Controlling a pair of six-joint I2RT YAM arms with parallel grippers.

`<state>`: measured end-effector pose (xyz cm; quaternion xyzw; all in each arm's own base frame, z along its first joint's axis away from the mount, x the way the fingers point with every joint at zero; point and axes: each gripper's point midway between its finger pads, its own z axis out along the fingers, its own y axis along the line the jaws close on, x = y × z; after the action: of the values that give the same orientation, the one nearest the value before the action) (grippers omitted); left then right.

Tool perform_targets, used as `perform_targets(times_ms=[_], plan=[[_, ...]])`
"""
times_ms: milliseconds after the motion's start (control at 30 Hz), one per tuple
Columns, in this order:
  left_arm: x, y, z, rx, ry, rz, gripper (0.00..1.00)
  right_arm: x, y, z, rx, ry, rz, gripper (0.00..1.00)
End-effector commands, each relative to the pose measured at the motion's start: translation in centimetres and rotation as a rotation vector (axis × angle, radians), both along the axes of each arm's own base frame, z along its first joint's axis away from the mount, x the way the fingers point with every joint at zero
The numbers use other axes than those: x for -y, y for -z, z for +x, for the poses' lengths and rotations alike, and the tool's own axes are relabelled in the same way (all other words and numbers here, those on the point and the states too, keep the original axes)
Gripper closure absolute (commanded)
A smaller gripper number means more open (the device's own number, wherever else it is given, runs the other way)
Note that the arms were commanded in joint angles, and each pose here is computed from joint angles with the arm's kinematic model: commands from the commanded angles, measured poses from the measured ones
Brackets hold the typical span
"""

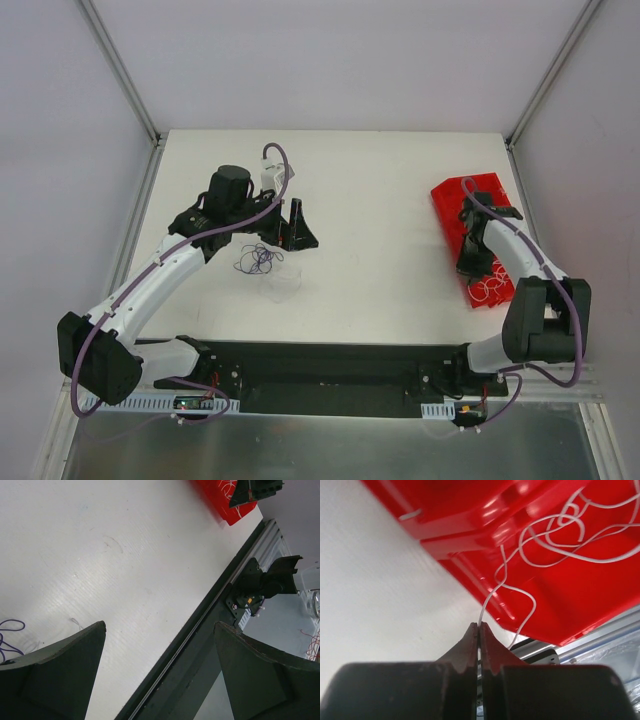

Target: Untangle the cables

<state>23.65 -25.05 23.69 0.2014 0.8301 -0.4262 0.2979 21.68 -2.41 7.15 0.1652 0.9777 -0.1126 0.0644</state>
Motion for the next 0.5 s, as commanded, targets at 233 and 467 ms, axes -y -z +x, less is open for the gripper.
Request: perform_targets(times_ms=[233, 467], plan=[[0.3, -0.8, -0.2, 0.014, 0.032, -0.037, 0.11, 7.2, -1.4, 4.7, 0.256, 0.257, -0.025, 1.0], [0.0, -0.5, 0.1, 0.025, 0.013, -0.02, 0.11, 9.0, 2.0, 6.1, 0.291, 0.361, 0.02, 1.0]])
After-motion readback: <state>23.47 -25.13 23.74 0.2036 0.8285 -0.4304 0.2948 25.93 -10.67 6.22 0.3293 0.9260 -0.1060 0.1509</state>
